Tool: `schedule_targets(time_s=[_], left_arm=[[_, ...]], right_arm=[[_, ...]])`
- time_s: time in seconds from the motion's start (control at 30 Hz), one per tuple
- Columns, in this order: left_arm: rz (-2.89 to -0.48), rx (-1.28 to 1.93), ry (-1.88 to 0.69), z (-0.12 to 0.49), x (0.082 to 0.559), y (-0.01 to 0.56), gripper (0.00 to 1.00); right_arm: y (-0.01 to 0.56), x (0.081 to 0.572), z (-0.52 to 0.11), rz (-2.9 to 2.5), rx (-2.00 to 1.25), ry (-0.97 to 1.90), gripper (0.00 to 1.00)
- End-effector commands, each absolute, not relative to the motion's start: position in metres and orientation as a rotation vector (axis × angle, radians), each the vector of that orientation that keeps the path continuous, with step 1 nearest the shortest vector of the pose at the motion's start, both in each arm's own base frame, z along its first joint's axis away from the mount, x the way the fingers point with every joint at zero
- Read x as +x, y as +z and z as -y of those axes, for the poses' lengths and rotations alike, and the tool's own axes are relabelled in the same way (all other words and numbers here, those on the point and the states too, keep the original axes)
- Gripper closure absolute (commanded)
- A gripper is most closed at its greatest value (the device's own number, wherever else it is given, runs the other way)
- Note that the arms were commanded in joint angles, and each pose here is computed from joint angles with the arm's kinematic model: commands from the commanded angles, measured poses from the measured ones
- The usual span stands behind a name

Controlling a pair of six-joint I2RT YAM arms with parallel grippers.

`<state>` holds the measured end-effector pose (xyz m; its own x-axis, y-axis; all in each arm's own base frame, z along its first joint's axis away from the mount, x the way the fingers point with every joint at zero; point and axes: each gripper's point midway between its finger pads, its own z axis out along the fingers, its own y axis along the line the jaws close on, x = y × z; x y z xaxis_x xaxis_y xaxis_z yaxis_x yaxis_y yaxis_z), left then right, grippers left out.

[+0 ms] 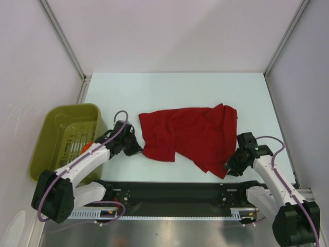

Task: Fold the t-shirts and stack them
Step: Flatten the tshirt out

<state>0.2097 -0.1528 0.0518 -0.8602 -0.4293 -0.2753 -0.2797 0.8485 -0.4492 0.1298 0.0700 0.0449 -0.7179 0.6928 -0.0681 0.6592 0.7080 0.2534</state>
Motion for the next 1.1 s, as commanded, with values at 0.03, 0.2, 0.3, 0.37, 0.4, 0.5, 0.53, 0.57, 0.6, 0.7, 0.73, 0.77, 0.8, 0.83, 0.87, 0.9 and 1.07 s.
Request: schedule_targets(time_s=[0.03, 0.2, 0.3, 0.37, 0.4, 0.5, 0.53, 0.57, 0.6, 0.7, 0.73, 0.77, 0.8, 0.83, 0.87, 0.9, 1.07], left_arm=[[-2.548, -0.416, -0.562, 0.153, 0.227, 0.094, 1.0], [-2.47, -0.375, -0.555, 0.15, 0.236, 0.131, 1.0], [-2.423, -0.354, -0.562, 0.148, 0.238, 0.153, 1.0], [-2.387, -0.339, -0.58, 0.148, 0.239, 0.169, 1.0], [-2.39, -0.338, -0.578, 0.147, 0.237, 0.172, 1.0], [-2.336, -0.351, -0.55, 0.137, 0.236, 0.193, 1.0], [-2.312, -0.353, -0.539, 0.133, 0.236, 0.201, 1.0], [-2.27, -0.352, -0.549, 0.131, 0.235, 0.215, 1.0], [-2.262, -0.357, -0.536, 0.126, 0.231, 0.221, 1.0], [-2.183, -0.378, -0.497, 0.109, 0.224, 0.247, 1.0], [-2.167, -0.387, -0.482, 0.105, 0.222, 0.253, 1.0], [-2.141, -0.403, -0.458, 0.097, 0.22, 0.262, 0.99], [-2.116, -0.405, -0.454, 0.093, 0.217, 0.27, 1.0], [-2.098, -0.407, -0.445, 0.089, 0.215, 0.275, 1.0], [-2.074, -0.412, -0.439, 0.085, 0.214, 0.283, 1.0], [-2.063, -0.413, -0.436, 0.083, 0.213, 0.286, 1.0], [-2.017, -0.41, -0.449, 0.082, 0.214, 0.303, 1.0]], right_arm=[[0.039, 0.122, -0.076, -2.772, 1.125, 0.313, 0.65], [0.033, 0.117, -0.082, -2.816, 1.103, 0.301, 0.64], [0.026, 0.114, -0.084, -2.832, 1.113, 0.31, 0.61], [0.021, 0.117, -0.087, -2.827, 1.125, 0.333, 0.6], [0.013, 0.111, -0.089, -2.853, 1.146, 0.337, 0.6], [0.009, 0.12, -0.089, -2.837, 1.141, 0.346, 0.61], [0.008, 0.122, -0.086, -2.831, 1.126, 0.325, 0.61], [0.009, 0.126, -0.085, -2.817, 1.115, 0.32, 0.62], [0.011, 0.132, -0.081, -2.796, 1.106, 0.308, 0.63], [0.012, 0.14, -0.07, -2.77, 1.094, 0.259, 0.7], [0.015, 0.144, -0.069, -2.766, 1.071, 0.257, 0.76], [0.014, 0.146, -0.067, -2.772, 1.071, 0.245, 0.8], [0.015, 0.148, -0.066, -2.774, 1.077, 0.242, 0.82], [0.018, 0.152, -0.067, -2.77, 1.063, 0.248, 0.87], [0.017, 0.152, -0.066, -2.784, 1.049, 0.242, 0.88], [0.018, 0.153, -0.066, -2.781, 1.039, 0.239, 0.89], [0.041, 0.17, -0.059, -2.74, 0.915, 0.218, 1.0]])
